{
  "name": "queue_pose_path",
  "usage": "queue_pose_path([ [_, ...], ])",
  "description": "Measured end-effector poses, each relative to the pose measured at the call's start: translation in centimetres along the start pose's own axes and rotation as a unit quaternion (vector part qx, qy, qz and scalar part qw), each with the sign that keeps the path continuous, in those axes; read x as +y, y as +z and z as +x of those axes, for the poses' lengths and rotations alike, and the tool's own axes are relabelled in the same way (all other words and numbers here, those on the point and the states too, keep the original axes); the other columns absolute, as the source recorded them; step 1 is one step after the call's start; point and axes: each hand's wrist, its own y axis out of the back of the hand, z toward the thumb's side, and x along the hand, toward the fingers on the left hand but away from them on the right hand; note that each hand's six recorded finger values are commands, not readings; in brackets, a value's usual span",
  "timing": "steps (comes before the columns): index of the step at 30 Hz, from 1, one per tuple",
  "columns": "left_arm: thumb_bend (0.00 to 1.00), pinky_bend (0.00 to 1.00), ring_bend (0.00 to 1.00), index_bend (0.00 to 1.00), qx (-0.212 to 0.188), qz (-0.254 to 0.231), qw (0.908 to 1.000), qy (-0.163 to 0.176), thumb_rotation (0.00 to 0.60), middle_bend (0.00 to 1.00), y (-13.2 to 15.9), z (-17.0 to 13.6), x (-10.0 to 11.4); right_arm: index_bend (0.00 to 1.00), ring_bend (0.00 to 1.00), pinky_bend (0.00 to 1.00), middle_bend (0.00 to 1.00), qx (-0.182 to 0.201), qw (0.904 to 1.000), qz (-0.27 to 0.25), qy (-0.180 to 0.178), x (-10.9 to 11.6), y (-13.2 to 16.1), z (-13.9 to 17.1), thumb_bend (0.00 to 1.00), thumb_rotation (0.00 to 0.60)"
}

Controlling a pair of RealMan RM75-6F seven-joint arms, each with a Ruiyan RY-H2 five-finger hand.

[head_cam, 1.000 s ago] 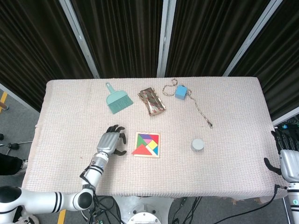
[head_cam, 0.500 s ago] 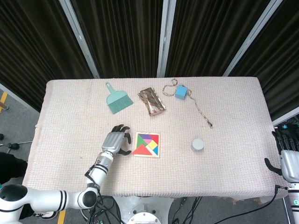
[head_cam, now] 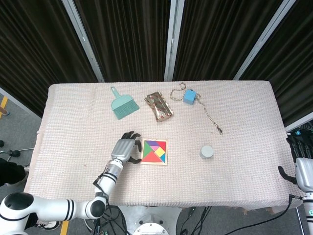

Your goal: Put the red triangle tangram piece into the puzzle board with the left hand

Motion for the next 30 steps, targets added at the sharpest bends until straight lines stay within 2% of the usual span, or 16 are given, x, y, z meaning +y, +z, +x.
queue_pose_path([
  [12, 0.17, 0.08, 0.0, 0.52, -0.006, 0.001, 1.0, -0.002, 0.6, 0.15, 0.8, 0.3, -0.4, 0.0, 0.0, 0.0, 0.0, -0.002, 1.0, -0.002, -0.003, 0.2, -0.3, 0.1, 0.22, 0.6],
  [17, 0.17, 0.08, 0.0, 0.51, -0.006, 0.0, 1.0, 0.007, 0.6, 0.15, 0.7, 0.3, 0.3, 0.0, 0.0, 0.0, 0.0, 0.0, 1.0, -0.002, -0.002, 0.1, -0.2, 0.1, 0.22, 0.6],
  [21, 0.16, 0.08, 0.0, 0.45, 0.0, 0.002, 0.9994, 0.034, 0.6, 0.15, -0.3, -0.2, 2.2, 0.0, 0.0, 0.0, 0.0, 0.004, 1.0, -0.001, -0.001, 0.1, 0.0, 0.1, 0.22, 0.6],
  [24, 0.16, 0.08, 0.0, 0.37, 0.004, 0.014, 0.9978, 0.064, 0.6, 0.15, -1.9, -1.2, 4.4, 0.0, 0.0, 0.0, 0.0, 0.009, 1.0, 0.001, -0.002, 0.1, 0.4, 0.1, 0.22, 0.6],
  [27, 0.16, 0.08, 0.0, 0.25, -0.001, 0.043, 0.9945, 0.096, 0.6, 0.14, -4.1, -2.9, 6.6, 0.0, 0.0, 0.0, 0.0, 0.018, 0.9998, 0.002, -0.004, 0.1, 0.9, 0.2, 0.22, 0.6],
  [30, 0.15, 0.07, 0.0, 0.19, -0.008, 0.1, 0.9866, 0.129, 0.6, 0.12, -6.6, -5.1, 8.6, 0.0, 0.0, 0.0, 0.0, 0.036, 0.9993, 0.001, -0.01, 0.3, 2.0, 0.3, 0.2, 0.6],
])
